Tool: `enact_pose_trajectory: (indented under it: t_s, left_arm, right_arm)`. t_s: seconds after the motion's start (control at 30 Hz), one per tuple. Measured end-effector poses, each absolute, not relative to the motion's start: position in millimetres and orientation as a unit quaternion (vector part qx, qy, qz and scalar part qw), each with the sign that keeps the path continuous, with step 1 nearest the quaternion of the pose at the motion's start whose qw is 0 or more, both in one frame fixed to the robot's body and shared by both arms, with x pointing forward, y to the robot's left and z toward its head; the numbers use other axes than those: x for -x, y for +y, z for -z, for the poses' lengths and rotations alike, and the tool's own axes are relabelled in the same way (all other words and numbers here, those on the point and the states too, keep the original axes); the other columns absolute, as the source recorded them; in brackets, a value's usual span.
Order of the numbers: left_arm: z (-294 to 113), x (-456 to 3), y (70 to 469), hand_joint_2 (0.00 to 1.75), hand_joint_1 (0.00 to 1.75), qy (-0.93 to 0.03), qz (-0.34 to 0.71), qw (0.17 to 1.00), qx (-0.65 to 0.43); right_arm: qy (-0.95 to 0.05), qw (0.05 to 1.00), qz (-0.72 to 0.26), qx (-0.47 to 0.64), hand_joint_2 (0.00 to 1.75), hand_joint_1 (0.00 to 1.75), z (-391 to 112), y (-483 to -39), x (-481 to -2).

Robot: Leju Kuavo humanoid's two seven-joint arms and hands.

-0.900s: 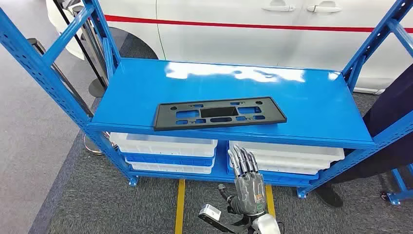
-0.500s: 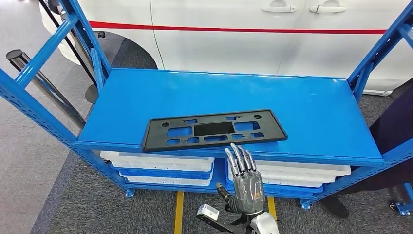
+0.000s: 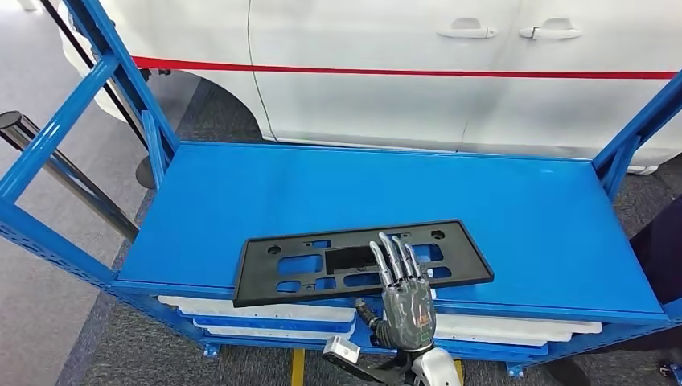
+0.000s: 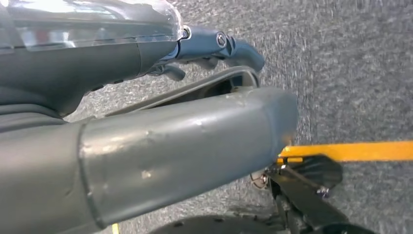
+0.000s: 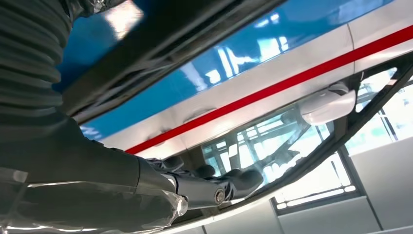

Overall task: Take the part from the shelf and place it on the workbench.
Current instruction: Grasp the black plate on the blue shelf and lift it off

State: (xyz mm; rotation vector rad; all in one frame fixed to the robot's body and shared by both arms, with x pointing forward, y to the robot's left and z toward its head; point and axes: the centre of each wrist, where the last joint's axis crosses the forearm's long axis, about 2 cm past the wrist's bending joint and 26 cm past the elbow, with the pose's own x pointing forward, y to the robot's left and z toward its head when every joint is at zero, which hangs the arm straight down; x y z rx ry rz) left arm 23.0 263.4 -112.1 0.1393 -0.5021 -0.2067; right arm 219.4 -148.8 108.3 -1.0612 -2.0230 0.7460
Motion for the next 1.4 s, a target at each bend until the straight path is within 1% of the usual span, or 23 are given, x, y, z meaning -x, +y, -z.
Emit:
enact_pose_trajectory:
  t_s: [0.33,0.6,0.97,1.4]
  left_arm:
    - [112,-25,262,0.00,0.00,-0.251,0.123,0.959,-0.048]
    - [112,-26,264,0.00,0.00,-0.250,0.128,0.958,-0.051]
    - [112,-28,266,0.00,0.00,-0.246,0.152,0.956,-0.054]
    - [112,-30,266,0.00,0.00,-0.245,0.181,0.951,-0.048]
  right_arm:
    - [-0.769,0.364,-0.304,0.429,1.75,0.00,-110,-145,-218]
    - [-0.776,0.349,-0.316,0.419,1.75,0.00,-112,-137,-216]
    - [-0.755,0.360,-0.335,0.434,1.75,0.00,-108,-125,-215]
    - [-0.714,0.360,-0.382,0.462,1.75,0.00,-86,-141,-231]
